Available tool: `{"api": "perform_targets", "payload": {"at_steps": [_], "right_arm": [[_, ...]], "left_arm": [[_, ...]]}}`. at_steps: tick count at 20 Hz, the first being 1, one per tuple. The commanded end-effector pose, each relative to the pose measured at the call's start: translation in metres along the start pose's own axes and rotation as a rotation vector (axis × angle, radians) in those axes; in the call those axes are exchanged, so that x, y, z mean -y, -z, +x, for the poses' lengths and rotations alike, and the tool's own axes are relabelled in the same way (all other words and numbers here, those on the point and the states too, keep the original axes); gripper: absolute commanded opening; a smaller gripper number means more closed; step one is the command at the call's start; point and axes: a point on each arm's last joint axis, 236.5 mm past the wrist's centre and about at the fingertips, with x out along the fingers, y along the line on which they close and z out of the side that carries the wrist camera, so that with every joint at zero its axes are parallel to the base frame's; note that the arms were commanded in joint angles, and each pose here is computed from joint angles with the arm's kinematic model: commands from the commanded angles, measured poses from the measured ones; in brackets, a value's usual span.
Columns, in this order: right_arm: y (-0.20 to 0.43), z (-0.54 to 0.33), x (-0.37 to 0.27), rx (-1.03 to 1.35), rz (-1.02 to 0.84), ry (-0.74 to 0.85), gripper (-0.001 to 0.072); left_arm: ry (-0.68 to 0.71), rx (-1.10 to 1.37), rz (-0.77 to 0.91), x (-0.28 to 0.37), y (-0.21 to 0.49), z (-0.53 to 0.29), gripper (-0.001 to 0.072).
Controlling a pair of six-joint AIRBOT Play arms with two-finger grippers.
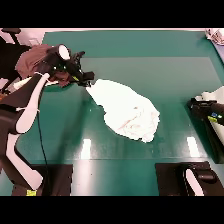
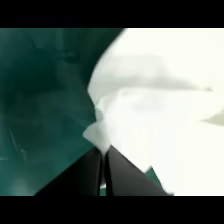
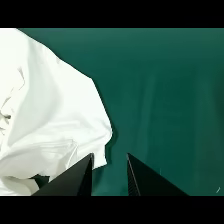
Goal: Fold the shirts.
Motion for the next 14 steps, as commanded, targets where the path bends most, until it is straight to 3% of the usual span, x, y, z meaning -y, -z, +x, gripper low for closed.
{"api": "perform_targets", "payload": {"at_steps": [1, 4, 9, 10, 11, 12, 14], "right_arm": [[0.018, 0.018, 0.006, -0.115, 0.014, 0.008, 0.0264], [0.030, 0.048, 0.000, -0.228, 0.076, -0.046, 0.0265], [0.050, 0.071, -0.064, -0.382, 0.165, -0.284, 0.0268], [0.055, 0.071, -0.078, -0.408, 0.157, -0.330, 0.0324], [0.061, 0.069, -0.093, -0.439, 0.147, -0.375, 0.0500], [0.067, 0.064, -0.107, -0.466, 0.136, -0.413, 0.0601], [0.077, 0.053, -0.128, -0.502, 0.100, -0.472, 0.0610]], "left_arm": [[-0.008, 0.032, 0.089, 0.018, 0.014, -0.066, 0.0025], [-0.006, 0.124, 0.142, 0.037, 0.031, -0.140, 0.0025], [-0.147, 0.143, 0.165, 0.017, 0.092, -0.223, 0.0025], [-0.150, 0.125, 0.164, 0.016, 0.104, -0.226, 0.0025], [-0.149, 0.126, 0.163, 0.015, 0.109, -0.226, 0.0025], [-0.150, 0.121, 0.160, 0.014, 0.113, -0.224, 0.0025], [-0.155, 0.082, 0.150, 0.008, 0.119, -0.212, 0.0025]]}}
